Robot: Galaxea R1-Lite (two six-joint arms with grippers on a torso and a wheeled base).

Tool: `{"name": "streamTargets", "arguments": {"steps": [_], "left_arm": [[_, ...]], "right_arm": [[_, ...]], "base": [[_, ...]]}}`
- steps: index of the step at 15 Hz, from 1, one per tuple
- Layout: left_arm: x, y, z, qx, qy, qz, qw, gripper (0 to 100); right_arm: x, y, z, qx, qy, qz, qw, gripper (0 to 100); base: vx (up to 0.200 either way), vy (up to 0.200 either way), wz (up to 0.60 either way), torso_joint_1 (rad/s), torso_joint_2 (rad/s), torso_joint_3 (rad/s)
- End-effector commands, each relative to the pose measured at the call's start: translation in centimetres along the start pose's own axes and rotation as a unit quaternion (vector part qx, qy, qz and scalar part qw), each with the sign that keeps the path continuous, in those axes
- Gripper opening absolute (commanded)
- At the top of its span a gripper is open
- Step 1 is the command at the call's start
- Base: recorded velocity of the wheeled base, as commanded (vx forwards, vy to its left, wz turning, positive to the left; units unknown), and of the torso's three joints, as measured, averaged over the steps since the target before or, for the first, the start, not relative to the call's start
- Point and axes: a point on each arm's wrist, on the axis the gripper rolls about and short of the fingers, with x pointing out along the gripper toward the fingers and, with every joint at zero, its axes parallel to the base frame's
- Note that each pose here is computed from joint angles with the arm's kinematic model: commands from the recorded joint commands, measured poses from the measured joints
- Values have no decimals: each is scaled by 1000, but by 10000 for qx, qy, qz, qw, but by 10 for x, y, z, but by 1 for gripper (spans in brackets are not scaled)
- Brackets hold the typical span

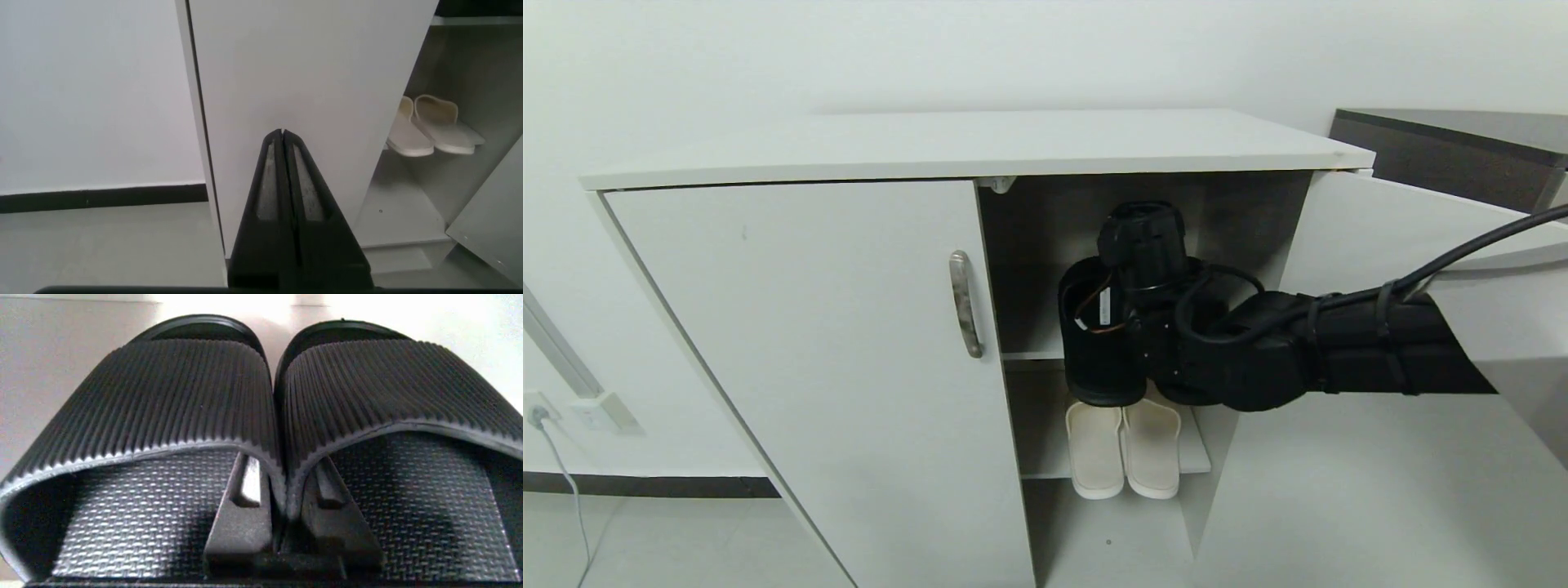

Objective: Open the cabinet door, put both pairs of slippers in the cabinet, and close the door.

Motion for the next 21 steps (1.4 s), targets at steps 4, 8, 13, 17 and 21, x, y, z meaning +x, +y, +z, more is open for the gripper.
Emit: {"name": "streamTargets", "arguments": {"steps": [4,8,13,17,21], "left_arm": [[0,0,0,-2,7,-2,10000,0],[0,0,0,-9,7,6,10000,0],[0,0,0,-9,7,6,10000,0],[0,0,0,-9,7,13,10000,0],[0,0,0,-17,7,21,10000,0]], "right_arm": [[31,3,14,60,8,-79,10000,0],[44,4,17,127,-36,-82,9999,0],[48,7,7,57,57,-55,10000,0],[51,8,1,8,113,-74,9999,0],[54,8,-1,-4,130,-93,9999,0]], "base": [[0,0,0,0,0,0],[0,0,0,0,0,0],[0,0,0,0,0,0],[0,0,0,0,0,0],[0,0,0,0,0,0]]}}
